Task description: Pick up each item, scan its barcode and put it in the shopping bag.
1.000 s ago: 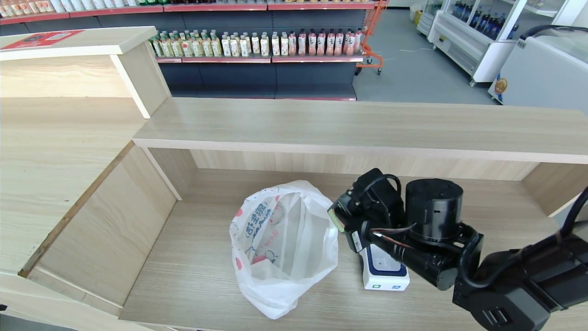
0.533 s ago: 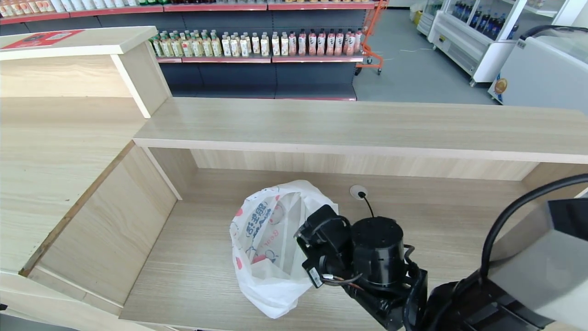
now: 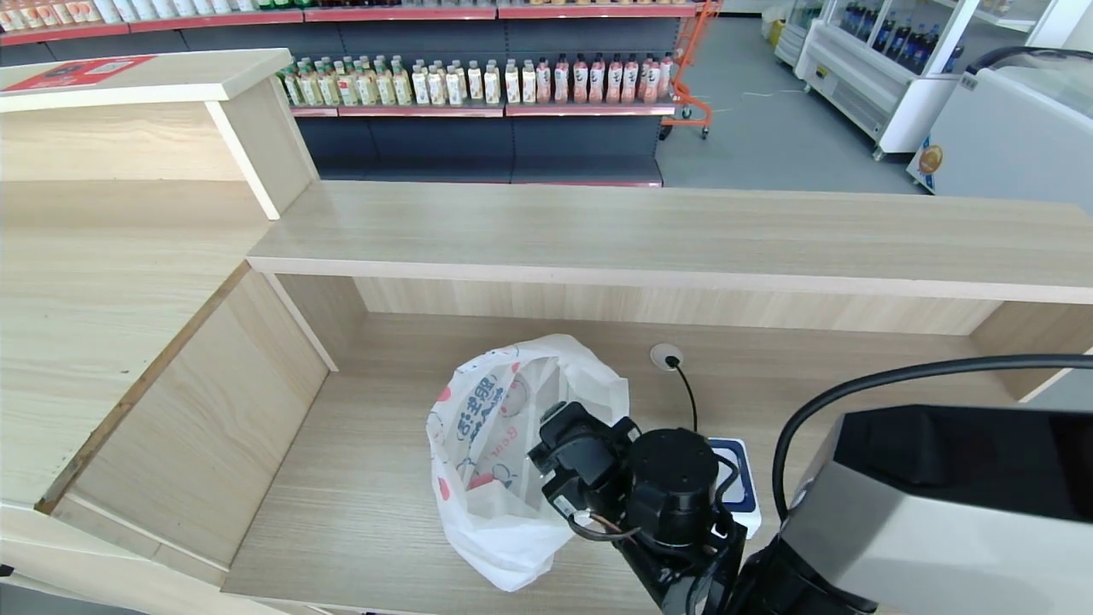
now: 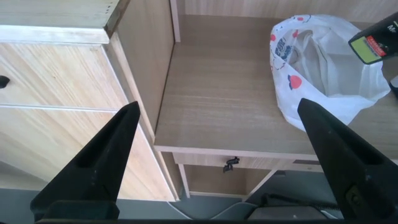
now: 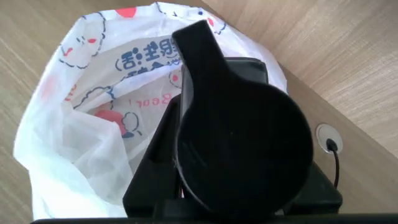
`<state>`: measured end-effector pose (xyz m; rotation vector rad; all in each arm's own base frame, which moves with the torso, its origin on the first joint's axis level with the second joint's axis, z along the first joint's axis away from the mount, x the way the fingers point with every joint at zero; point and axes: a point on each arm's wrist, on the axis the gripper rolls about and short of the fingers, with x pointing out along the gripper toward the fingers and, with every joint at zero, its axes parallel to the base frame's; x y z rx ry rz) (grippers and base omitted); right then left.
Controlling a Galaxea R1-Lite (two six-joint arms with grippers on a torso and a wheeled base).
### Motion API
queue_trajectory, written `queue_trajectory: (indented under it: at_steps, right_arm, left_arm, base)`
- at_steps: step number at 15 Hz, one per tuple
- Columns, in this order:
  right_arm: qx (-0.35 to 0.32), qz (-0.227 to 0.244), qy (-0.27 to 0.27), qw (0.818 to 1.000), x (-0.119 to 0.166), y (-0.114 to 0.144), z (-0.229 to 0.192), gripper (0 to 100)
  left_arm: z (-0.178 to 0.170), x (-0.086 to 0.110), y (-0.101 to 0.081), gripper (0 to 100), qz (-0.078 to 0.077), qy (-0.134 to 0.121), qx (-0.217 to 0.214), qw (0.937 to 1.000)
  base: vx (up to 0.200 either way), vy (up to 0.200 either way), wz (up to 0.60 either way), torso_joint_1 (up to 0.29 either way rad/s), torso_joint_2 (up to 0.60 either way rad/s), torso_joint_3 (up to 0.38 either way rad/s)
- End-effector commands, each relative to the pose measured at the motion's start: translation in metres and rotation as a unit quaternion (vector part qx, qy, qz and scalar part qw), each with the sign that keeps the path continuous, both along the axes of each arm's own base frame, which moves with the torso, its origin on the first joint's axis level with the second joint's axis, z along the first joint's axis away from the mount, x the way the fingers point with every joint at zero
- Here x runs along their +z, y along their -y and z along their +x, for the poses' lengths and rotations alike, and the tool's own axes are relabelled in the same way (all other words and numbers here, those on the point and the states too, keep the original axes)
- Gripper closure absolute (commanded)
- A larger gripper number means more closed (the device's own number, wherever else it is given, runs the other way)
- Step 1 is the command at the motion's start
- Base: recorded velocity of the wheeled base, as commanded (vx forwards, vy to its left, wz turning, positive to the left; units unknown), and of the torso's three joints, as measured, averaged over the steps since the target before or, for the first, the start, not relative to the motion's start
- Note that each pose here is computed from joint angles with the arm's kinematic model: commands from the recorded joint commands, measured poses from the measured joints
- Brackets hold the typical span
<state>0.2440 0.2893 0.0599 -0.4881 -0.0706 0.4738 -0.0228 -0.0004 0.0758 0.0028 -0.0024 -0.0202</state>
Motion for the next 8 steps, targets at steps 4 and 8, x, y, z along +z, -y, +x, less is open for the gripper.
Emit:
queue_trajectory:
  at_steps: [4, 8]
  right_arm:
    - [-0.008, -0.020, -0.015, 1.000, -0.025, -0.004, 0.005, 100]
    - [-0.091, -0.016, -0.014, 0.996, -0.029, -0.005, 0.006, 100]
  left_arm:
    - [0.000, 0.000, 0.000, 0, 0.000, 0.000, 0.001, 1.0000]
    - [0.000, 0.000, 0.000, 0, 0.000, 0.000, 0.000, 1.0000]
  base:
    - [0.000, 0.000, 0.00, 0.000, 0.00, 0.000]
    - [0.000, 0.000, 0.00, 0.000, 0.00, 0.000]
